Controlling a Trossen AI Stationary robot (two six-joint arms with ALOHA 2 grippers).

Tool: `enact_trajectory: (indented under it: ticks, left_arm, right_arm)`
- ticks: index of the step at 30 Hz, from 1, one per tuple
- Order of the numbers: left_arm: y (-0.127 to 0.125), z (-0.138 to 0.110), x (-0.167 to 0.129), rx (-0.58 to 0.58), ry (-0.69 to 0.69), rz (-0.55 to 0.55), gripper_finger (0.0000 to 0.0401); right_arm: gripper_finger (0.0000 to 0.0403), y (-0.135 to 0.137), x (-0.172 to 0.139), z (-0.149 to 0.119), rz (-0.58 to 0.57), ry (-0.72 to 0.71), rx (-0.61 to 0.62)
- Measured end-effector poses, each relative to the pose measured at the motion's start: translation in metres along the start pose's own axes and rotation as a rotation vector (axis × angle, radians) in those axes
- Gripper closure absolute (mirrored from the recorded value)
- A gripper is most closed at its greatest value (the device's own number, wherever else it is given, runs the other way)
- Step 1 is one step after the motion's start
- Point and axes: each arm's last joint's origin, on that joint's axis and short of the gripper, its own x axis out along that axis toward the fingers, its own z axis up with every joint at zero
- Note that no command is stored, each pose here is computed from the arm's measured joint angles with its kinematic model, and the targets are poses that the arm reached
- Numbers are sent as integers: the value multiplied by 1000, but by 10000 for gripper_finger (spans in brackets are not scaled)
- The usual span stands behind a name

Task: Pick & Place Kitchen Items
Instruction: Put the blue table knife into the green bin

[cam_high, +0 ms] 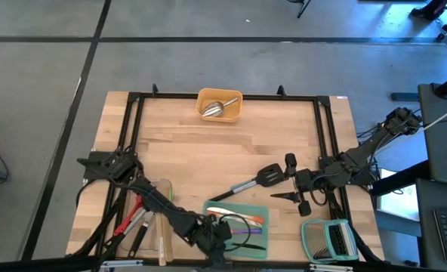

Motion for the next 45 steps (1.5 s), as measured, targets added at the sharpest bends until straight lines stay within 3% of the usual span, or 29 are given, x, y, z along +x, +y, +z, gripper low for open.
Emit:
enact_trajectory:
  ticks: [19,26,32,45]
  left_arm:
    - [13,-13,30,136,94,39,359]
    - [15,-12,31,113,128,22,358]
    - [15,-12,32,104,130,20,327]
    - [12,-9,18,154,116,24,361]
  right_arm:
    - [226,0,0,0,-1,2,-7]
    - [226,0,0,0,-1,2,-7]
    - [226,0,0,0,-2,1,-7]
    - [226,0,0,0,-5,1,-7]
